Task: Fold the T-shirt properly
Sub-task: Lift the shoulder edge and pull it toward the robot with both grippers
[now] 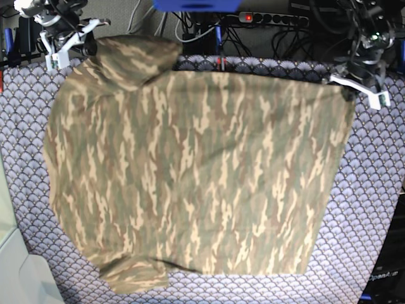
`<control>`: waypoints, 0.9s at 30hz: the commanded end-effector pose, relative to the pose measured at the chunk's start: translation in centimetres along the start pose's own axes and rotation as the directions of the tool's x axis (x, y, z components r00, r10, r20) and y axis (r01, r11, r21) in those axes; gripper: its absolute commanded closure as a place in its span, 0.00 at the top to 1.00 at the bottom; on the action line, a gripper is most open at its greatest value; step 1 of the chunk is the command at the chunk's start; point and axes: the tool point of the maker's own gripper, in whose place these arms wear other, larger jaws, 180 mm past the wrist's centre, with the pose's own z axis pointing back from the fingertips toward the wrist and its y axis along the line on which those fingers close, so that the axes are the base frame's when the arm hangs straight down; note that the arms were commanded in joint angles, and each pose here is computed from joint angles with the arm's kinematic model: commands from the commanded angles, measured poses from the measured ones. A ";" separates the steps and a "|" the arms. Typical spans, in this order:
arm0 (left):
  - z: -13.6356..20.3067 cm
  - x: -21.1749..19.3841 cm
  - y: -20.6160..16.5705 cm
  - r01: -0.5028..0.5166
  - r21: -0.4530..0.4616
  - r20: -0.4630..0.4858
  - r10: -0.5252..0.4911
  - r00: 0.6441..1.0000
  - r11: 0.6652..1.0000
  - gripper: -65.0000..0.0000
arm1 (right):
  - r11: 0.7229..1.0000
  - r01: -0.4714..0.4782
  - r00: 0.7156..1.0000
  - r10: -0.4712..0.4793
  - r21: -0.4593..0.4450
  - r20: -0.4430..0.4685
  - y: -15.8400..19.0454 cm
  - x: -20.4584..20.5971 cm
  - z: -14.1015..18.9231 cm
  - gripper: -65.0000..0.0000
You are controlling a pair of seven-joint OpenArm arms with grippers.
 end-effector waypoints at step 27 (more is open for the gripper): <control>0.4 3.6 -3.6 0.176 -0.043 0.088 -0.172 0.981 0.983 0.01 | 0.991 -0.099 0.993 0.104 -0.090 0.056 -2.6 6.0 0.6 0.00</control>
